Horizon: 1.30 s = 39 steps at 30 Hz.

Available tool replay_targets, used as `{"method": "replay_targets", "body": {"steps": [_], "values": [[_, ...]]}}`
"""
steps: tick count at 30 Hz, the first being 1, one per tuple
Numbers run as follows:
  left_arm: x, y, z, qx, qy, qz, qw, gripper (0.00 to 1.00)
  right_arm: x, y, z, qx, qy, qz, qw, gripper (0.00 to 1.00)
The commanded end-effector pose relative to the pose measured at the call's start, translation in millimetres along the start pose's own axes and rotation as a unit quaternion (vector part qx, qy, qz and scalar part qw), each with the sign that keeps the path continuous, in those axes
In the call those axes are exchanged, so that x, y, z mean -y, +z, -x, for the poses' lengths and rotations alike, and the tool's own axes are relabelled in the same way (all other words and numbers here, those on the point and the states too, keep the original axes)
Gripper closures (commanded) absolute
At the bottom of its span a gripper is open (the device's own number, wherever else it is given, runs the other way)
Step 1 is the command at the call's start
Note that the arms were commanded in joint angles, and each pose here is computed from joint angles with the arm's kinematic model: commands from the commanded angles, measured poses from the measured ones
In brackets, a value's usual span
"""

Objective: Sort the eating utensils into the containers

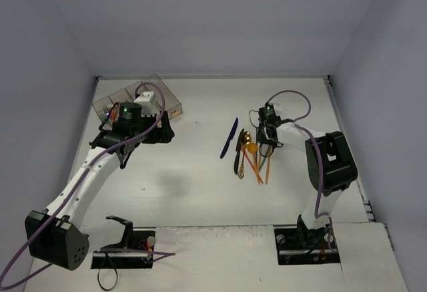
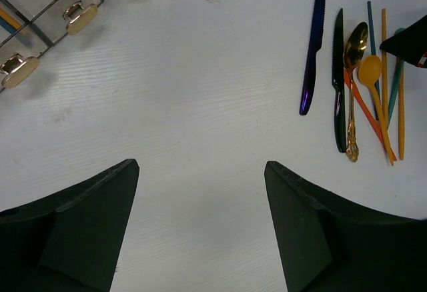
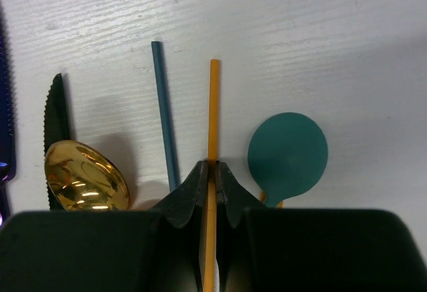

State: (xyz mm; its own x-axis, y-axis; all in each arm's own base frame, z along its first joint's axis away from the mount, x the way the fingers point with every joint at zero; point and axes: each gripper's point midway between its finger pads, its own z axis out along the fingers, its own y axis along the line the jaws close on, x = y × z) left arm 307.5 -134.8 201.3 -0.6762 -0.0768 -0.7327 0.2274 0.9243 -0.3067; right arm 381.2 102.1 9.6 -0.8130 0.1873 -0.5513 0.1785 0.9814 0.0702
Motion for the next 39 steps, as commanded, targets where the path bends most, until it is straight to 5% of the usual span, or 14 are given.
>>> {"method": "replay_targets", "body": {"steps": [1,3,5,19,27,35,37,39], "values": [[30,-3,28,0.050,0.009,-0.048,0.998,0.25,-6,-35,54,0.066,0.007,0.018,0.998,1.00],[40,-1,32,0.055,0.003,-0.062,0.997,0.21,-15,-55,75,0.096,0.015,0.040,0.994,1.00],[54,1,34,0.062,0.002,-0.084,0.995,0.07,-25,-75,92,0.118,0.022,0.067,0.990,1.00],[162,10,52,0.105,0.018,-0.220,0.970,0.06,-129,-198,114,0.157,0.030,0.296,0.942,1.00],[219,21,47,0.090,0.021,-0.279,0.956,0.08,-149,-237,114,0.171,0.043,0.359,0.916,1.00],[250,35,32,0.058,0.011,-0.296,0.953,0.25,-153,-246,112,0.175,0.052,0.380,0.907,1.00],[251,39,30,0.054,0.005,-0.293,0.955,0.33,-153,-247,112,0.176,0.052,0.381,0.906,1.00],[251,43,28,0.049,-0.002,-0.291,0.955,0.56,-152,-248,111,0.177,0.053,0.382,0.906,1.00]]}}
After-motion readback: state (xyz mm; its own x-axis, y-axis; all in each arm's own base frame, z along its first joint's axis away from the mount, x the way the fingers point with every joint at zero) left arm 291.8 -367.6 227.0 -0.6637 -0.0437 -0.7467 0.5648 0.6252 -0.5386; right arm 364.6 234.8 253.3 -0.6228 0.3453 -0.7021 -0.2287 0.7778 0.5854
